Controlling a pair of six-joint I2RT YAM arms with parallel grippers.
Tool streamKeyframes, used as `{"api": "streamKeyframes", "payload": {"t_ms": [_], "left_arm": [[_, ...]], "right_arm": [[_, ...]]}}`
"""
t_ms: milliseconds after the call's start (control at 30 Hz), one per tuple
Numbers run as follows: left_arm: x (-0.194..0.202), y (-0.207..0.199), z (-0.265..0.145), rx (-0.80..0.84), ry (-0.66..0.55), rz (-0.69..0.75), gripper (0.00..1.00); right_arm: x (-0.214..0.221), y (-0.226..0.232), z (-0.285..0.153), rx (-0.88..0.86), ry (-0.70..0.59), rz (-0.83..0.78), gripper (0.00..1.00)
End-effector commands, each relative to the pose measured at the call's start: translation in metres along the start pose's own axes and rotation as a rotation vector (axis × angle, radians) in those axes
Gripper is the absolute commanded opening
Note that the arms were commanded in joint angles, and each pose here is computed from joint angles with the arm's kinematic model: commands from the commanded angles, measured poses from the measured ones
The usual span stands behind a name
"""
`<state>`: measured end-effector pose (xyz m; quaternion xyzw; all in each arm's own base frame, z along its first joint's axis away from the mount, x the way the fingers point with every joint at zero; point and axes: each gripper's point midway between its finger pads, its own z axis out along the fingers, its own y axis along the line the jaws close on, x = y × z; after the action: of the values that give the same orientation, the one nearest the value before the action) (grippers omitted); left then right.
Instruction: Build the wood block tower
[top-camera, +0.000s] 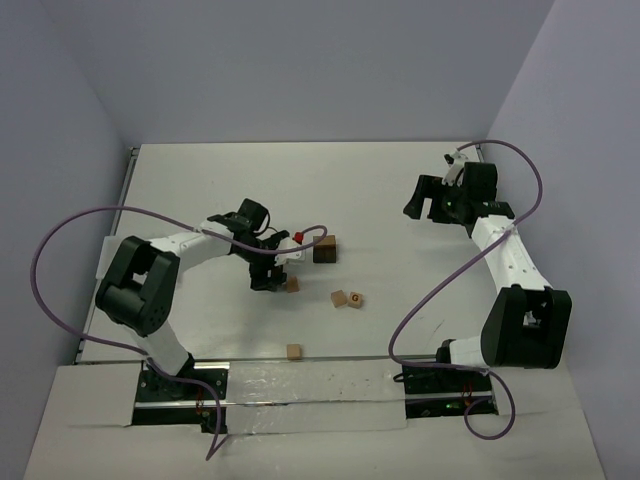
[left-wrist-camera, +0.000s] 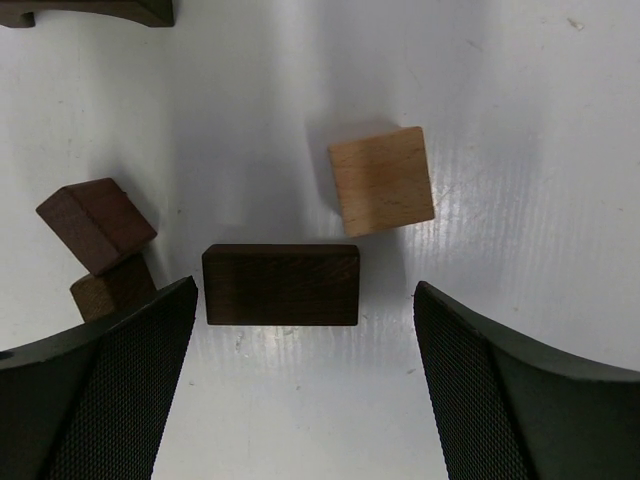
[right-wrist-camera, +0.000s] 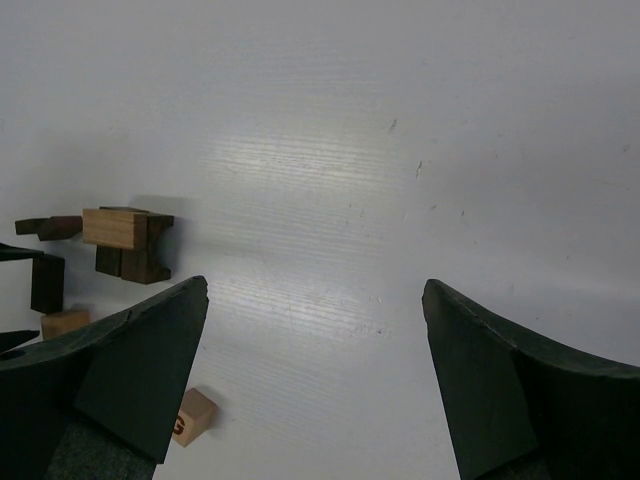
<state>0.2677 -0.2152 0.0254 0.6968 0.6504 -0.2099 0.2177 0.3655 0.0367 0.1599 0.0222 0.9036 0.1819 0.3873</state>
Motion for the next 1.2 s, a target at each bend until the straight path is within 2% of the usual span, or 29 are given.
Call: {"api": "streamKeyframes", "payload": {"t_ms": [0,433,633,733,767,867,900,967,1033,1133,1167], "left_arm": [[-0.003,0.011,0.007,-0.028,-0.022,0.062,0.94],[0.002,-0.001,0.005,-0.008,0.01,0.038,0.81],[-0.007,-0.005,-0.009,-0.042,0.007,-0.012,0.59],[-0.03,-0.009,-0.027,-0.087,-0.029,-0.062,0.38],[-0.032,-0.01,-0.027,-0.09,-0.028,-0.056,0.27],[-0.08,-0.01,-0.052,-0.191,-0.115,-0.196,0.0],[-0.094,-0.011,-0.054,-0.215,-0.134,-0.239,0.0],[-0.112,-0.002,-0.06,-0.309,-0.157,-0.428,0.0],[-0.129,0.005,-0.062,-0.394,-0.19,-0.701,0.0],[-0.143,0.024,-0.058,-0.571,-0.189,-0.977,0.0],[-0.142,0.022,-0.053,-0.573,-0.151,-1.034,0.0]], "right_arm": [[-0.022,0.008,-0.003,-0.015,-0.048,-0.034,0.95],[-0.024,0.011,-0.006,-0.026,-0.057,-0.037,0.94],[-0.027,0.014,-0.012,-0.028,-0.074,-0.045,0.94],[-0.029,0.015,-0.017,-0.027,-0.087,-0.05,0.94],[-0.029,0.016,-0.018,-0.026,-0.089,-0.052,0.94],[-0.03,0.017,-0.021,-0.025,-0.095,-0.056,0.94],[-0.03,0.017,-0.021,-0.024,-0.093,-0.054,0.94],[-0.03,0.016,-0.021,-0.02,-0.093,-0.053,0.94],[-0.03,0.015,-0.02,-0.018,-0.094,-0.048,0.94],[-0.03,0.013,-0.018,-0.008,-0.09,-0.04,0.94],[-0.031,0.013,-0.018,-0.005,-0.091,-0.04,0.94]]}}
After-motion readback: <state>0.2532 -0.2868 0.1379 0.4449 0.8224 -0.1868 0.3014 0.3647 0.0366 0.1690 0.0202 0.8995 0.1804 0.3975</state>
